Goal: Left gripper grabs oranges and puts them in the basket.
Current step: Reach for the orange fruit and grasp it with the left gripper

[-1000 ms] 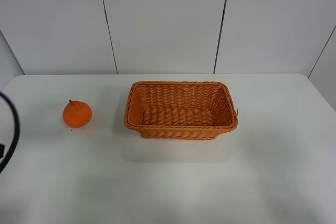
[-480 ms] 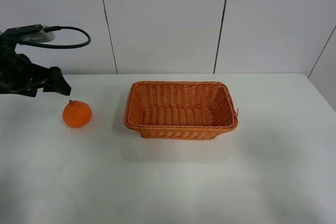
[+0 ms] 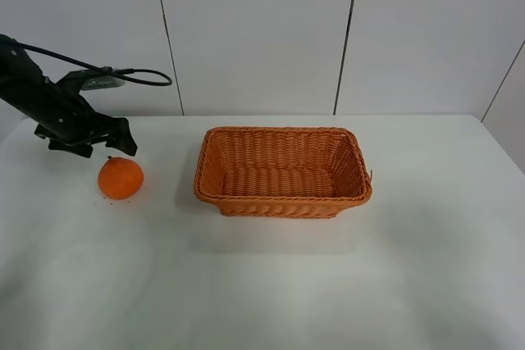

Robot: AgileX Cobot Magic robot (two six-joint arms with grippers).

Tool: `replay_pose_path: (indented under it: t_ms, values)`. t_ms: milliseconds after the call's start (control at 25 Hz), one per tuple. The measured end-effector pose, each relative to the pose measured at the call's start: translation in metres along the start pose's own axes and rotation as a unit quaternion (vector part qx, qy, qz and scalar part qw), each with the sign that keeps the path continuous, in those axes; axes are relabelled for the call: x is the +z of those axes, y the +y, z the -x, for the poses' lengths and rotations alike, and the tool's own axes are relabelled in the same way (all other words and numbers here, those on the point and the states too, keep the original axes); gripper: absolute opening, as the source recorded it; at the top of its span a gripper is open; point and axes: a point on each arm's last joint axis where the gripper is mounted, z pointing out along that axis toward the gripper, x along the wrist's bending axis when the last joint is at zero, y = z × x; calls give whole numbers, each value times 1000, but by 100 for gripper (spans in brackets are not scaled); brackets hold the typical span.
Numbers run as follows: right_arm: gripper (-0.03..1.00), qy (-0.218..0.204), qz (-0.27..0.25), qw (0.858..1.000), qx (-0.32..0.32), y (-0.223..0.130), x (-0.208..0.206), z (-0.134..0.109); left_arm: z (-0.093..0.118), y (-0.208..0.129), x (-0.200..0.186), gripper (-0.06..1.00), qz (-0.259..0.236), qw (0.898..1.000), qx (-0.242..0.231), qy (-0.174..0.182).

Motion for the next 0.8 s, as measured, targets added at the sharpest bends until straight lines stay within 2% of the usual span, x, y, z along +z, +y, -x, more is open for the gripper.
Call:
replay_pose_path:
  t_ms: [200, 360, 480, 560, 640, 800]
  values:
    - [69, 0, 0, 1000, 0, 0, 0, 0, -6, -8, 32, 99, -29, 1000, 1, -1]
    - [69, 0, 0, 1000, 0, 0, 0, 0, -8, -9, 41, 99, -31, 999, 9, 2]
    - [69, 0, 0, 1000, 0, 0, 0, 0, -8, -9, 42, 92, -30, 999, 13, 3]
    - [69, 0, 0, 1000, 0, 0, 0, 0, -9, -9, 42, 80, -31, 999, 18, 5]
    - [69, 0, 0, 1000, 0, 0, 0, 0, -9, -9, 42, 64, -33, 999, 22, 8]
    - [69, 0, 0, 1000, 0, 0, 0, 0, -11, -11, 41, 20, -41, 998, 38, 15]
